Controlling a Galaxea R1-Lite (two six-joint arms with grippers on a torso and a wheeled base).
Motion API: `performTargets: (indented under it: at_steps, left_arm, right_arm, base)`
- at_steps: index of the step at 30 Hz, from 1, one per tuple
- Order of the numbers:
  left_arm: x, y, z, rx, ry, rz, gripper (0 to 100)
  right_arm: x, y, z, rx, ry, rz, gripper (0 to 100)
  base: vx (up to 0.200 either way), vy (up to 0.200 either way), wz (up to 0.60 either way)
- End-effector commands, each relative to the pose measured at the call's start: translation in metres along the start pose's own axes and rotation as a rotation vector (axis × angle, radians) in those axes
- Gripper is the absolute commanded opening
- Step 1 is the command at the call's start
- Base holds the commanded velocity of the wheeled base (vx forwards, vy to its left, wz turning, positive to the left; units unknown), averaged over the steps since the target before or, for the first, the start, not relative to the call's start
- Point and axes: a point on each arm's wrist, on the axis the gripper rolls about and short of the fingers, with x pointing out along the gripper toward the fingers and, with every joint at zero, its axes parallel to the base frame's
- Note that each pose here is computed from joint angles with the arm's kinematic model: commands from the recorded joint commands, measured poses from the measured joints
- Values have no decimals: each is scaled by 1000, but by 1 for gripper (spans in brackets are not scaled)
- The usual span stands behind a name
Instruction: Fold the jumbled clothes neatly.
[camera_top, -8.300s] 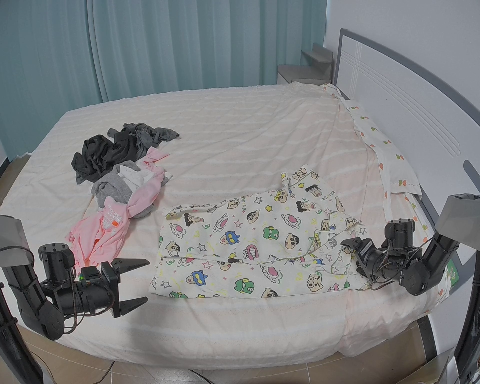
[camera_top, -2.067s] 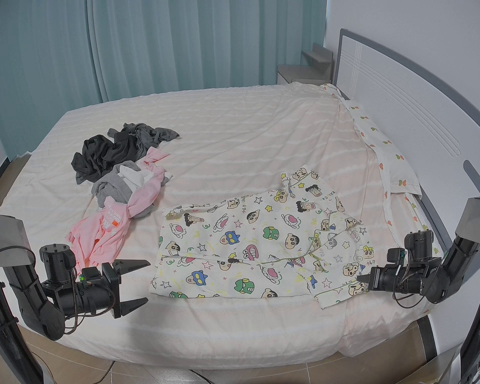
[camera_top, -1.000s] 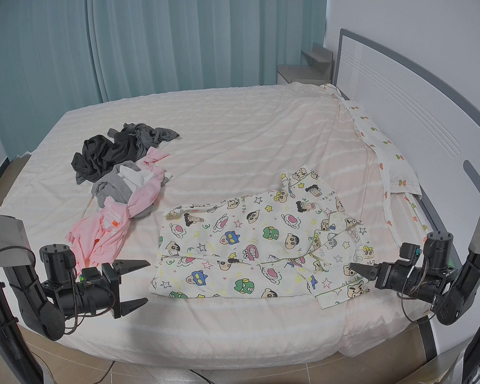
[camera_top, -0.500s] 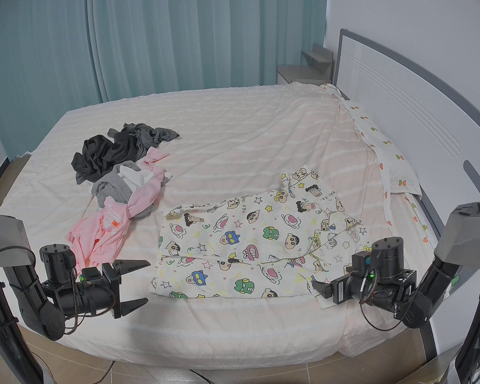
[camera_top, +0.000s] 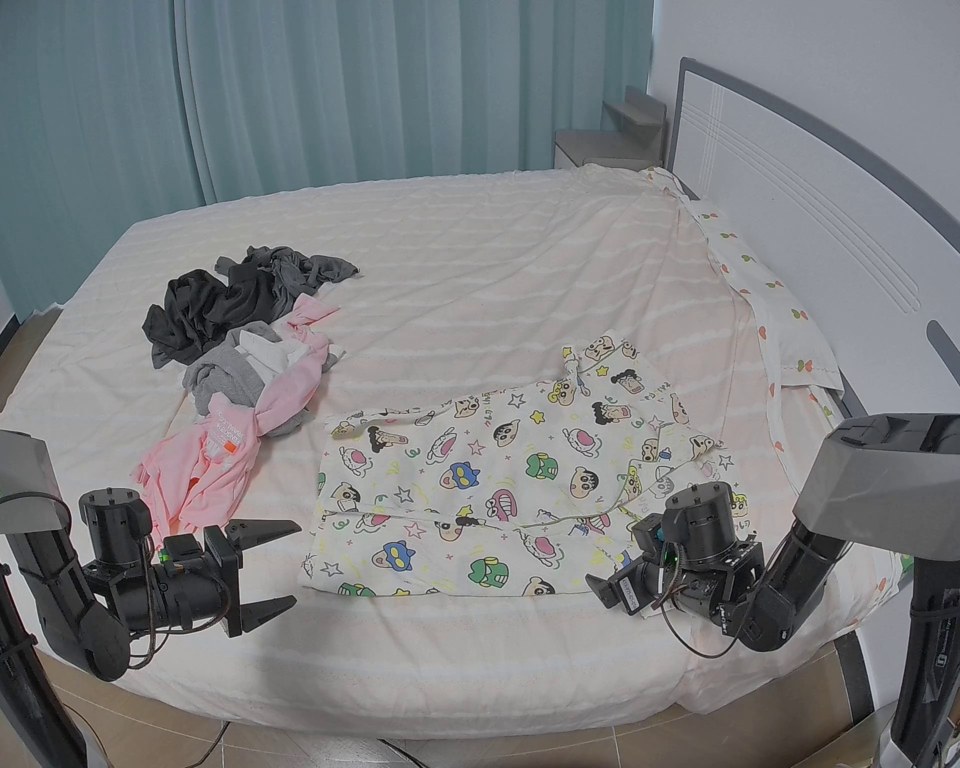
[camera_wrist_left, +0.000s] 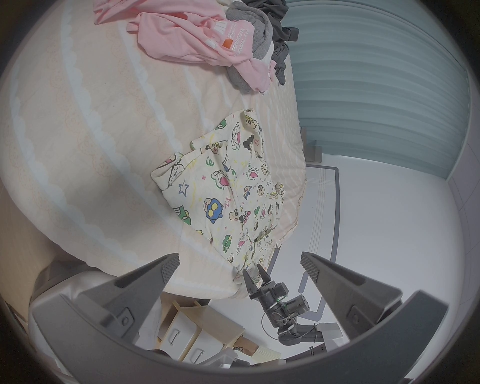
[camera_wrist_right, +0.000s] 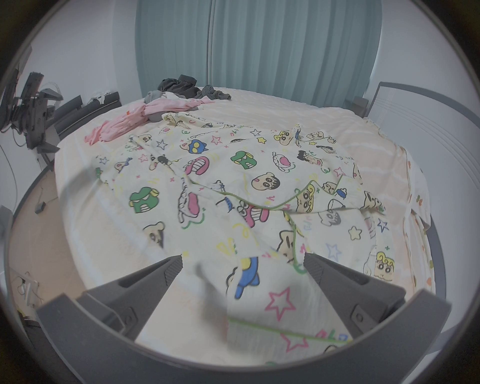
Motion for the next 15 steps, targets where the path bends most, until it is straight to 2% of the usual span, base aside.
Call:
performTargets:
  at_steps: [1, 15]
  left_arm:
    - [0, 0, 0, -2, -1, 0, 100]
    - [0, 0, 0, -3, 0, 1, 100]
  right_arm:
    - [10, -1, -3, -2, 14, -7, 100]
    - [21, -20, 2, 33, -4, -59, 100]
  base:
    - [0, 0, 0]
    - [0, 0, 0]
